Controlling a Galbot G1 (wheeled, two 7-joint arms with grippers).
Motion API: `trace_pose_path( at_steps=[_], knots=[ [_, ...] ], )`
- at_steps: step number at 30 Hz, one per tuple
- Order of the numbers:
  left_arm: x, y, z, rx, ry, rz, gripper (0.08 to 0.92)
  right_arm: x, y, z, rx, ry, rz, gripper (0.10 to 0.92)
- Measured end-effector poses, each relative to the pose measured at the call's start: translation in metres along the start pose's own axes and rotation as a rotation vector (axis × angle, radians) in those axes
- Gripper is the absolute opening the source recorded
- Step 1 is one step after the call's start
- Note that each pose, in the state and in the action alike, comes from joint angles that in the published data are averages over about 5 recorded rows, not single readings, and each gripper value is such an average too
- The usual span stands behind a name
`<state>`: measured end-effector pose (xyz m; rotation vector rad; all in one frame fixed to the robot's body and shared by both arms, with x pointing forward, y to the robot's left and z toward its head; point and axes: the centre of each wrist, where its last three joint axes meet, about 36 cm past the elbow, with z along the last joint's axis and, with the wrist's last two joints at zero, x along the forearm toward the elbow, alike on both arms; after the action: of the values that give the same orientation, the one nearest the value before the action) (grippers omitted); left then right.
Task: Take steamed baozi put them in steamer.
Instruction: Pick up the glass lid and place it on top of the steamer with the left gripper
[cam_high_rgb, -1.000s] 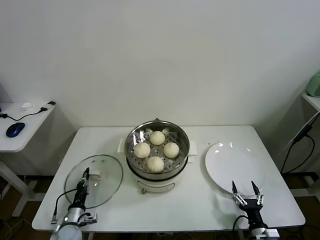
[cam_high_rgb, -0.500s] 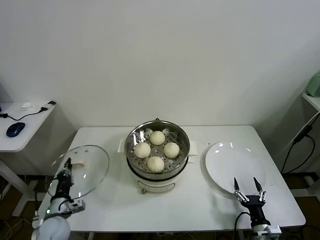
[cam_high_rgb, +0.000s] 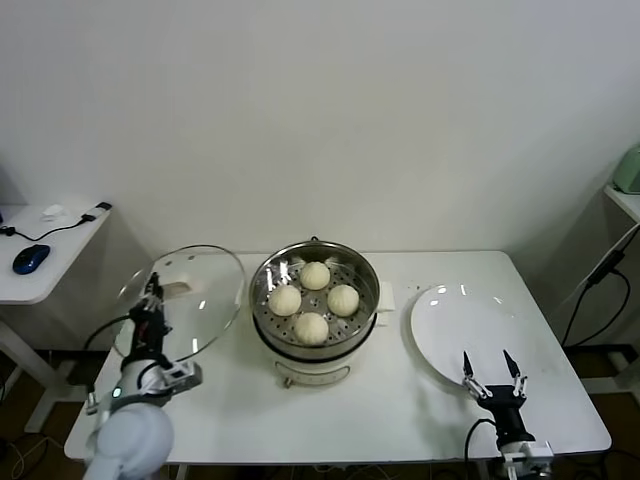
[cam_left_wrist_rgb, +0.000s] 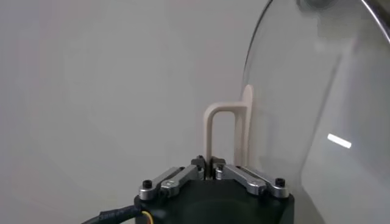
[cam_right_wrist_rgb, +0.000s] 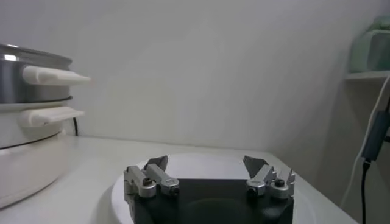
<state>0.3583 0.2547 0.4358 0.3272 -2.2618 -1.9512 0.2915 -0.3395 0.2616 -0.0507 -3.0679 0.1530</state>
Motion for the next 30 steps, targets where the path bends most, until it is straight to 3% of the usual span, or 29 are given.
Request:
trace_pose_path(
  at_steps=[10, 18, 30],
  knots=[
    [0.015, 0.006, -0.092, 0.042, -0.076, 0.03, 0.147, 0.006, 0.002, 0.002, 0.019, 0.01, -0.005, 0.823],
    [0.018, -0.001, -0.156, 0.06, -0.109, 0.062, 0.147, 0.01, 0.0, 0.004, 0.023, 0.003, 0.004, 0.823],
    [0.016, -0.018, -0.218, 0.016, -0.15, 0.062, 0.147, 0.013, -0.002, 0.011, 0.019, -0.006, 0.022, 0.823]
  ],
)
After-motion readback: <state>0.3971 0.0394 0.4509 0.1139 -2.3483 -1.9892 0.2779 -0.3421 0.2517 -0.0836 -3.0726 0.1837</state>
